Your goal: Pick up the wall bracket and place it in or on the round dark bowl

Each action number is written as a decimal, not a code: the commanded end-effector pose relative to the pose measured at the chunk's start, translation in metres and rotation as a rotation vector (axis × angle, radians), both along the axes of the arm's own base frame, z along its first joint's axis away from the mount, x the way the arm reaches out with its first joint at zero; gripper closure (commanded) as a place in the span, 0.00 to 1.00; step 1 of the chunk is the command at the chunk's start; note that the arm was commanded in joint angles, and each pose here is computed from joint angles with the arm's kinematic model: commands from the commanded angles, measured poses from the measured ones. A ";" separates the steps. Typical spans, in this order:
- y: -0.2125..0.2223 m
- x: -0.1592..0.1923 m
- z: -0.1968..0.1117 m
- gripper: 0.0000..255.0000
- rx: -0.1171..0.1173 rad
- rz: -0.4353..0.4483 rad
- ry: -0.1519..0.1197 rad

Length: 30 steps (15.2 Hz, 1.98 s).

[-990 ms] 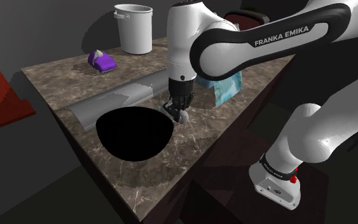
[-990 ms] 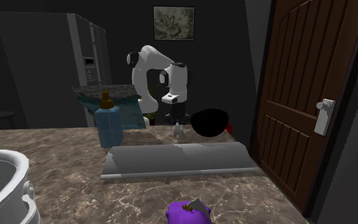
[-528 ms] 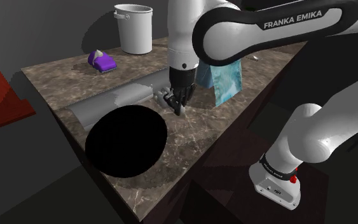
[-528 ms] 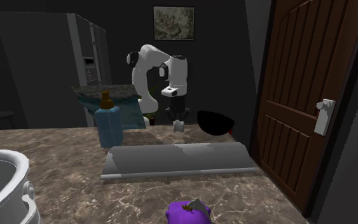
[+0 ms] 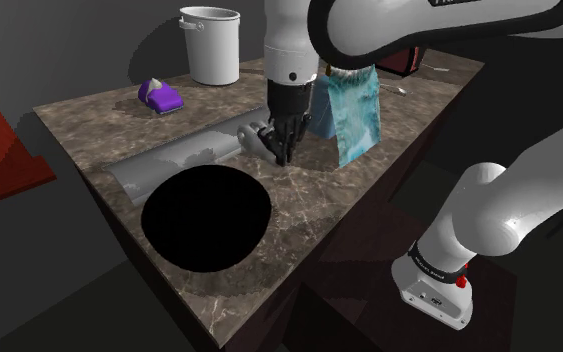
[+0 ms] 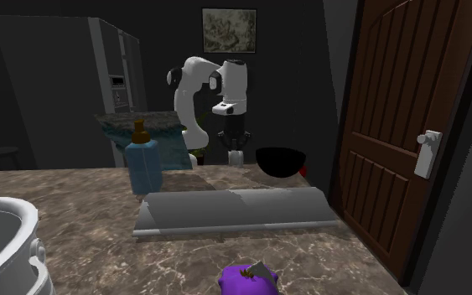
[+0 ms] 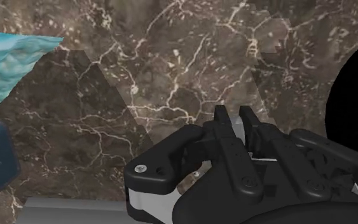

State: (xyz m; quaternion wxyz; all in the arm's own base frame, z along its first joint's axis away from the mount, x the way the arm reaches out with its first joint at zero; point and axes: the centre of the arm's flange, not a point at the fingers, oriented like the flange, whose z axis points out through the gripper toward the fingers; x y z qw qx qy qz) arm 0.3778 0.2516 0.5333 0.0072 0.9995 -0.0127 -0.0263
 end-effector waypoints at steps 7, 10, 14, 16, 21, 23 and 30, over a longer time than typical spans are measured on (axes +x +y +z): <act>0.011 0.036 0.039 0.00 -0.058 -0.024 -0.032; 0.017 0.055 0.057 0.00 -0.089 -0.036 -0.049; 0.015 0.055 0.036 0.00 -0.089 -0.036 -0.049; 0.014 0.055 0.025 0.00 -0.089 -0.036 -0.049; 0.013 0.055 0.017 0.00 -0.089 -0.036 -0.049; 0.013 0.055 0.017 0.00 -0.089 -0.036 -0.049; 0.013 0.055 0.017 1.00 -0.089 -0.036 -0.049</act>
